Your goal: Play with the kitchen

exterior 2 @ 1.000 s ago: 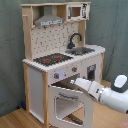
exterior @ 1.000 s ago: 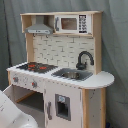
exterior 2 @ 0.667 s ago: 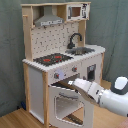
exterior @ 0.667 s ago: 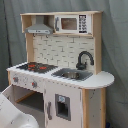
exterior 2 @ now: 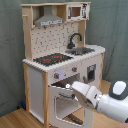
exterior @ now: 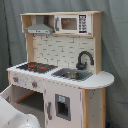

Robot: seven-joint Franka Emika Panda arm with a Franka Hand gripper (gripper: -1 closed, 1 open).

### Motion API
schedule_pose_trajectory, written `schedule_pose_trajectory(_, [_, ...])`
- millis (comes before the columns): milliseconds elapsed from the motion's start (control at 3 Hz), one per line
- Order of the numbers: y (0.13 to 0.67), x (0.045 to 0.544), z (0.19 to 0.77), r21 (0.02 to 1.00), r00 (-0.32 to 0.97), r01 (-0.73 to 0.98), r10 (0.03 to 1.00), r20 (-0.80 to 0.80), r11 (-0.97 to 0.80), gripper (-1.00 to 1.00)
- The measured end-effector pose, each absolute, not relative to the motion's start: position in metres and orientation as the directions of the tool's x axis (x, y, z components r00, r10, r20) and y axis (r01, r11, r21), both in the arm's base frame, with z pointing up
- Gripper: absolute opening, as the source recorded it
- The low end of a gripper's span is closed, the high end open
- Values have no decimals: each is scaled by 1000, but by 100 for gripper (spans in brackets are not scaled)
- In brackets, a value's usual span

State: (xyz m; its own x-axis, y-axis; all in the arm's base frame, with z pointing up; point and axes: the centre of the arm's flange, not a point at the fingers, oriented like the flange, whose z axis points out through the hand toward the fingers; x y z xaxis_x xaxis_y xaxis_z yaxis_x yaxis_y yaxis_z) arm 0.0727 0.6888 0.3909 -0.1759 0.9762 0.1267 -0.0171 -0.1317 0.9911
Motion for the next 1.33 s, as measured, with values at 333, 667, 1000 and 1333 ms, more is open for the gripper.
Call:
schedule_pose_trajectory(333, [696, 77, 365, 981, -171, 0, 966, 194, -196, 100])
schedule_pose_trajectory(667, [696, 83, 339, 969, -162, 11, 956, 244, -245, 100])
schedule_pose_trajectory(1000, [694, 90, 309, 951, -146, 27, 940, 307, -307, 100])
schedule_pose_trajectory(1333, [691, 94, 286, 927, -121, 46, 919, 376, -373, 100])
